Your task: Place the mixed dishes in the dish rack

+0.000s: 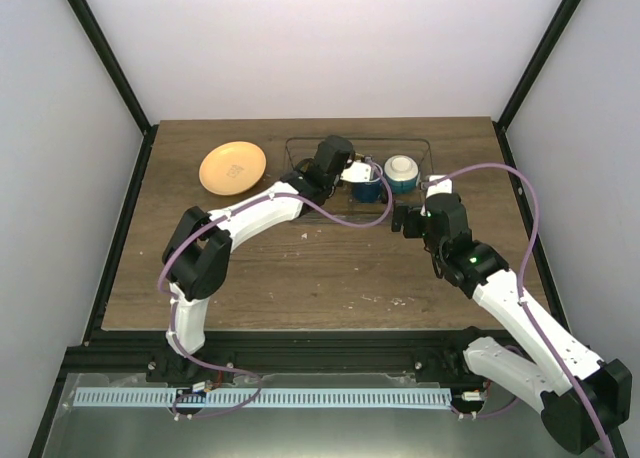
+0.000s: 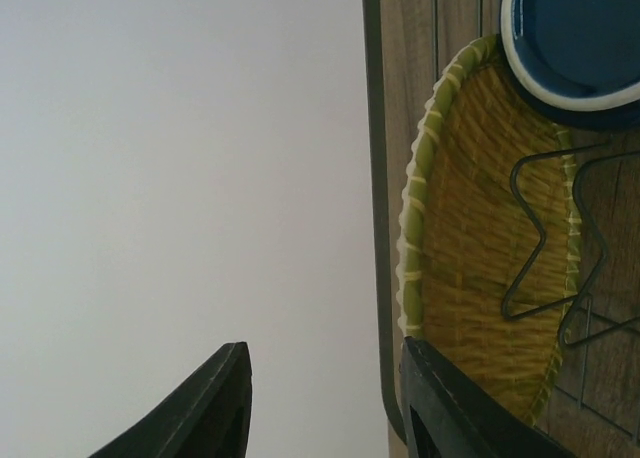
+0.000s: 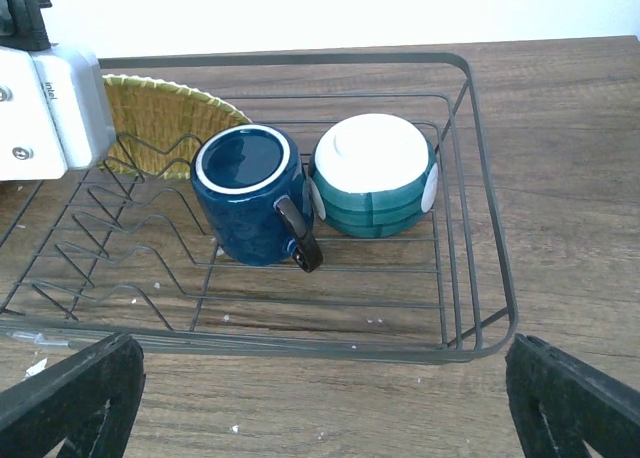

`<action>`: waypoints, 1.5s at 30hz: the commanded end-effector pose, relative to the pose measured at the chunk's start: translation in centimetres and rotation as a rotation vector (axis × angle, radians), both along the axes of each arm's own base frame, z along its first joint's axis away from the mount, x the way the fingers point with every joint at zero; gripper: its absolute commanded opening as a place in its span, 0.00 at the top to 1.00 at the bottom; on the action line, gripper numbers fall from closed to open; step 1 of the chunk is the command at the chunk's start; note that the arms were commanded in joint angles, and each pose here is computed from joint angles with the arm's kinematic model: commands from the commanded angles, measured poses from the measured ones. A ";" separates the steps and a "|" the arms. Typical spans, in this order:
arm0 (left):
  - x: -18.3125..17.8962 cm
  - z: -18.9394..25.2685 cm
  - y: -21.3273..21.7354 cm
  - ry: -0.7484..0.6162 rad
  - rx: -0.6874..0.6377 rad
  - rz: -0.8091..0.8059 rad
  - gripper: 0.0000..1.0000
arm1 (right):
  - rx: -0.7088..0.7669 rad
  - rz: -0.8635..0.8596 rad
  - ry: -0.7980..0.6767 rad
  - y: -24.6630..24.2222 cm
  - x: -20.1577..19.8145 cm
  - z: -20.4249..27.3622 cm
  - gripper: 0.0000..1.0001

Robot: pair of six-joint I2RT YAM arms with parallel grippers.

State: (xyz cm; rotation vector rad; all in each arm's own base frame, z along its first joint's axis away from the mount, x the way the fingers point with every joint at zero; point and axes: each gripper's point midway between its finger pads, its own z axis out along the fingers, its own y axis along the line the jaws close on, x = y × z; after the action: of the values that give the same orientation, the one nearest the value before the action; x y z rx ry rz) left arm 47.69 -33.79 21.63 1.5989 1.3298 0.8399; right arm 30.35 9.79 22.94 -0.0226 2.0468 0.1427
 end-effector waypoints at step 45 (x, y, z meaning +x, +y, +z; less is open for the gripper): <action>4.2 -13.7 39.1 0.557 -1.079 1.559 0.50 | 0.044 0.173 0.014 2.6 -1.0 -0.7 0.00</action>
State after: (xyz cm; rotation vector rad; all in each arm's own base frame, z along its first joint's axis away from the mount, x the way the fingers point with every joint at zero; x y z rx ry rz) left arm 51.40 4.27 8.49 -0.2688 2.7451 0.2525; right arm 29.28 12.45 22.43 -0.1705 2.0430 0.3009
